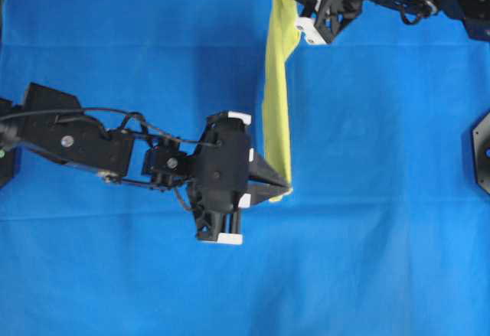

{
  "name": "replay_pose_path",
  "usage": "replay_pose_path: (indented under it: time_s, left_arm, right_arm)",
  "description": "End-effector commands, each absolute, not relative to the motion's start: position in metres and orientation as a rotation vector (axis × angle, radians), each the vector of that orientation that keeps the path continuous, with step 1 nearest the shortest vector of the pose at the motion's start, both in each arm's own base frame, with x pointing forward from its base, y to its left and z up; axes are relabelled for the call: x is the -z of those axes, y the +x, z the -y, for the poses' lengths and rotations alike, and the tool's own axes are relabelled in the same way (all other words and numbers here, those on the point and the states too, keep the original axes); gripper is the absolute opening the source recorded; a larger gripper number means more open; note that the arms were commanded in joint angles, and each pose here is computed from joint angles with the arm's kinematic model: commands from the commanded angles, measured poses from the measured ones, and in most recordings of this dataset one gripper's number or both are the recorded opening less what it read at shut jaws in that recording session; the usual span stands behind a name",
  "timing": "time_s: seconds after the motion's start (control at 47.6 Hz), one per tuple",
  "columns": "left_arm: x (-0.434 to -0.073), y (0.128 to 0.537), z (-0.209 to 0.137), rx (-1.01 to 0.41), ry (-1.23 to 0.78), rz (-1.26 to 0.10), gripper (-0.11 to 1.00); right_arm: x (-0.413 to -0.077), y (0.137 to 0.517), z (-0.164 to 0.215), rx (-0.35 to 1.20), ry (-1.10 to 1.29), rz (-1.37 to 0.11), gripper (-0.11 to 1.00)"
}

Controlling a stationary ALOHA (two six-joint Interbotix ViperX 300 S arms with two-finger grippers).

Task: Fold the yellow towel.
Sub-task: 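Rotate the folded strip vertical, left gripper swinging its end downward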

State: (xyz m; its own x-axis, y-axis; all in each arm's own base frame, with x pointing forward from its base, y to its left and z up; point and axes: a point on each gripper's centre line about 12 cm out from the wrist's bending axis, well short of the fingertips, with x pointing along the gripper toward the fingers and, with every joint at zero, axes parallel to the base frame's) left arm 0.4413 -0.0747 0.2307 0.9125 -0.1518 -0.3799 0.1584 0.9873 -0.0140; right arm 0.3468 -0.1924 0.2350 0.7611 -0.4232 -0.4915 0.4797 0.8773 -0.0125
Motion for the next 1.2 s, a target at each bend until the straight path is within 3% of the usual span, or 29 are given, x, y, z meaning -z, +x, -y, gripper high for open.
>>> replay_pose_path:
  time_s: [0.0,0.147,0.714,0.882,1.175]
  left_arm:
    - [-0.25,0.447,0.091,0.195,0.023,-0.325,0.03]
    - [-0.248,0.456,0.092,0.193,0.022,-0.314,0.03]
    - [-0.229,0.54,0.093,0.168,0.035,-0.267,0.03]
    - [-0.215,0.528,0.091,0.166,0.031,-0.309,0.03]
    - [-0.176,0.461,0.088,0.155,-0.078,-0.395,0.03]
  right_arm:
    - [-0.25,0.346,0.204,0.519,0.105,-0.462,0.02]
    - [-0.248,0.34,0.203,0.523,0.109,-0.471,0.02]
    - [-0.23,0.254,0.177,0.592,0.16,-0.542,0.02]
    - [-0.216,0.265,0.184,0.587,0.173,-0.579,0.02]
    - [-0.187,0.337,0.197,0.512,0.157,-0.584,0.02]
